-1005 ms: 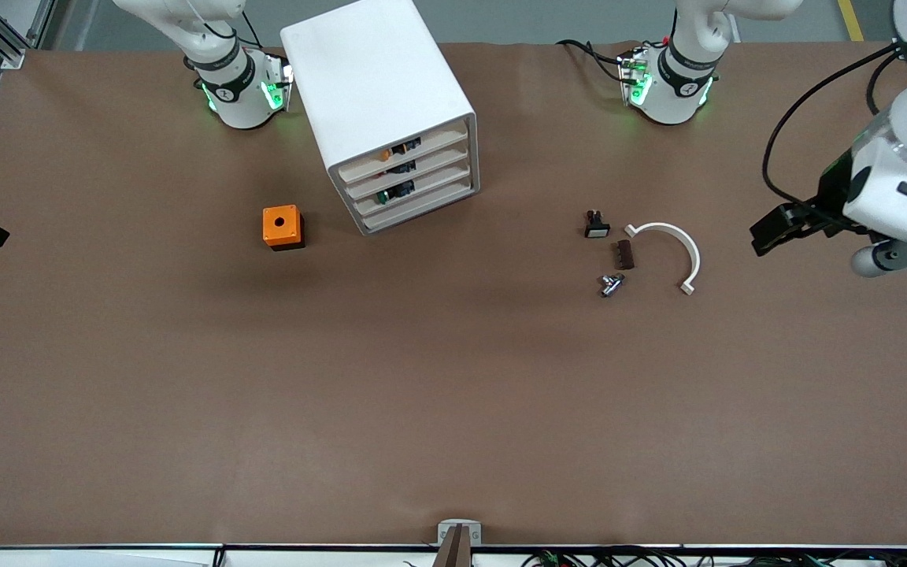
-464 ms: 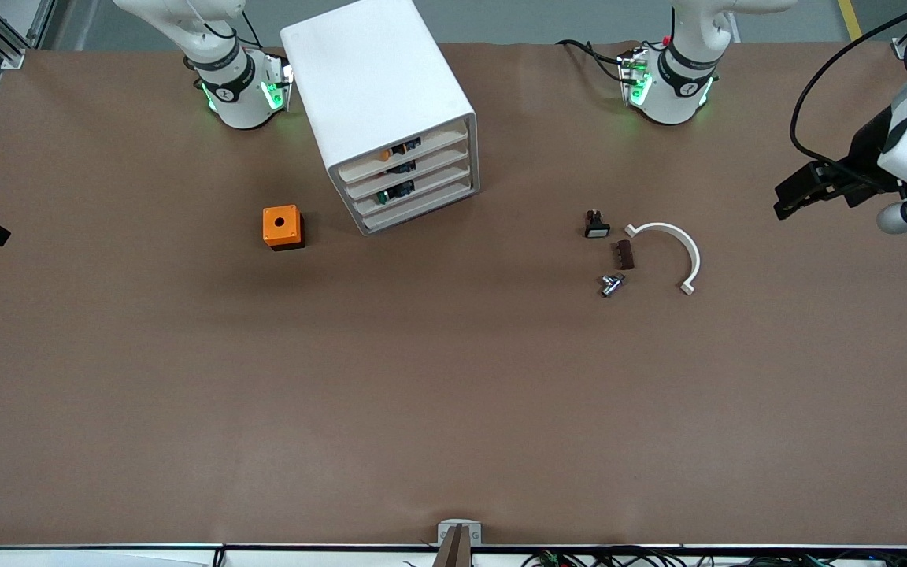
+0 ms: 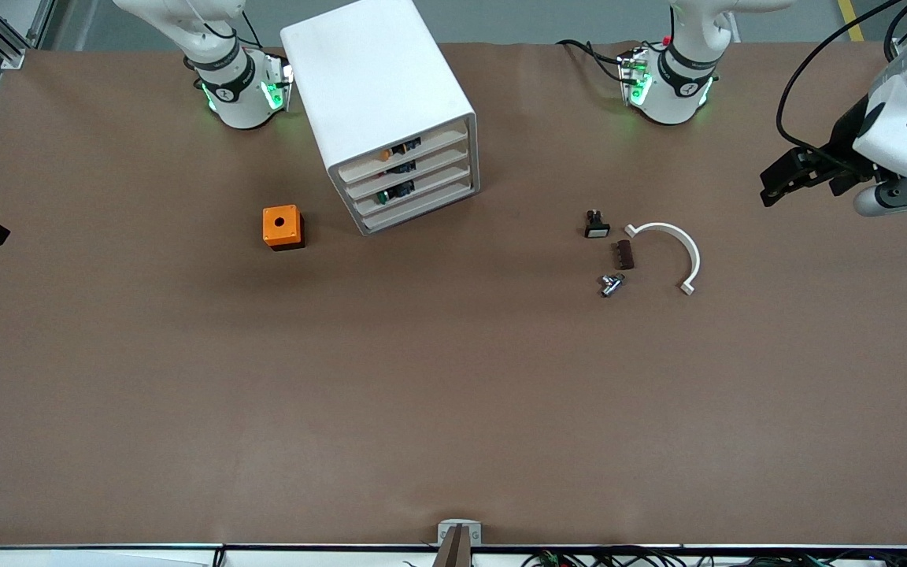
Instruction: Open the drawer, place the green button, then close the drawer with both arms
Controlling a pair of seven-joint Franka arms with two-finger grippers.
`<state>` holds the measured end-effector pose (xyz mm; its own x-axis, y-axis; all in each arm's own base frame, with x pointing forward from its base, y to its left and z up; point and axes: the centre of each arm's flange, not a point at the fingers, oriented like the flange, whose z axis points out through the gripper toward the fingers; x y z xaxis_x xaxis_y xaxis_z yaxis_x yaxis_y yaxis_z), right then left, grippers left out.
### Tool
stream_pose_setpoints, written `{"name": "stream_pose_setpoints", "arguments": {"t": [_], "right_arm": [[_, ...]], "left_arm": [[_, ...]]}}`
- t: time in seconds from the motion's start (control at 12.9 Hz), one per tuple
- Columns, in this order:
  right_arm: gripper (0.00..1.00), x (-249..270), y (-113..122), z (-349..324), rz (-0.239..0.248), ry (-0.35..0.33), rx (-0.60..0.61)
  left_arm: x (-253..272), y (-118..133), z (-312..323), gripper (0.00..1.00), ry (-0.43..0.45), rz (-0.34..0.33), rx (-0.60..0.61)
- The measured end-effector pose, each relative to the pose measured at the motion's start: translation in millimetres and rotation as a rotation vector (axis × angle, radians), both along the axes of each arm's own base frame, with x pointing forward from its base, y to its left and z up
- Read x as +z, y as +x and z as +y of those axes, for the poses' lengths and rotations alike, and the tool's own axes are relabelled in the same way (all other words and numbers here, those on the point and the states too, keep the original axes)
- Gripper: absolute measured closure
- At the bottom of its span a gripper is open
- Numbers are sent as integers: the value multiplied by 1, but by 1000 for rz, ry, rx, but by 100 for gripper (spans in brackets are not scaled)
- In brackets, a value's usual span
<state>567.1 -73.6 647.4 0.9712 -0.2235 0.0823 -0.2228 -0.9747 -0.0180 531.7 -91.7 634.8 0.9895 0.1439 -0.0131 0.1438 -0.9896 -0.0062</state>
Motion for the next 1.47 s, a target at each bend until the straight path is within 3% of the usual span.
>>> {"name": "stream_pose_setpoints", "arguments": {"t": [1.47], "right_arm": [[0,3,-2,-3,-5,-1,-6]], "left_arm": [[-10,-8,18,0,3,12,-128]]}}
